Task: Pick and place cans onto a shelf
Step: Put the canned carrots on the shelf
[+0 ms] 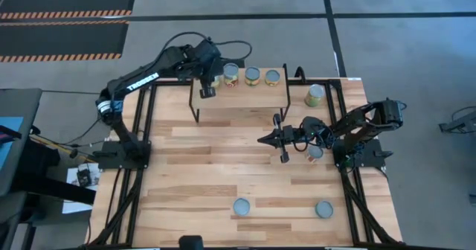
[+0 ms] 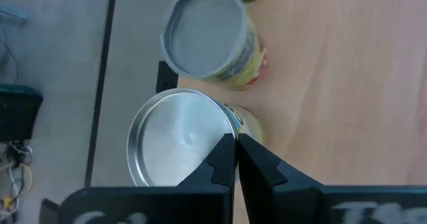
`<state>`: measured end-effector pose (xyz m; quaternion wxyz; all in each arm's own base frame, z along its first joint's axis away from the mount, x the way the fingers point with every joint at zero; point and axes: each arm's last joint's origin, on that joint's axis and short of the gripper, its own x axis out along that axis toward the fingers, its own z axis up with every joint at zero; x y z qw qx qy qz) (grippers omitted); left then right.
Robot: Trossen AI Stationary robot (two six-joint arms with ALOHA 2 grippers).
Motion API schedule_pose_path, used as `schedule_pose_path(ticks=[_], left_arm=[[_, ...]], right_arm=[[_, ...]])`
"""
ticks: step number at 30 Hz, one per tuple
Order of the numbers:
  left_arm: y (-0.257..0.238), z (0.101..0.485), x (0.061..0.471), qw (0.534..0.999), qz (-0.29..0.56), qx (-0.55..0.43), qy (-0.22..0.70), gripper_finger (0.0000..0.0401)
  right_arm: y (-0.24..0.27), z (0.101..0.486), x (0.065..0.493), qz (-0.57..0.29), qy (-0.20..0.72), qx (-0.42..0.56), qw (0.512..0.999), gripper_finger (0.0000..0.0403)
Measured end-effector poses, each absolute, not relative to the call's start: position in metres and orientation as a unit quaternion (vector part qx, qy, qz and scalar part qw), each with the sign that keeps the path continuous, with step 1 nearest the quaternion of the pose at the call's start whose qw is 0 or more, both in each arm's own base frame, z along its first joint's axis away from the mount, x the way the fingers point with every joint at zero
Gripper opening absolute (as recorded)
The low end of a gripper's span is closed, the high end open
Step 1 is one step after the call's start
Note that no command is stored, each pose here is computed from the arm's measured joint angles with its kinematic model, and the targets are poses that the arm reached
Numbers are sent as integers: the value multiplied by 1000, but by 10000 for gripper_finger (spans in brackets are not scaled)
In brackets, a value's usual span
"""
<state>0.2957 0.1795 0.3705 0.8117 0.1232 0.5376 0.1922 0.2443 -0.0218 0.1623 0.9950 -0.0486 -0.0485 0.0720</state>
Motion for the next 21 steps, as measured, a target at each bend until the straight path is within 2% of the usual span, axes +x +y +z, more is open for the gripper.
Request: schedule_pose_path(ticks=[21], left_arm=[[193, 363, 293, 813, 196, 85, 542, 6]], right_arm=[[-22, 162, 244, 72, -48, -48, 995, 11]])
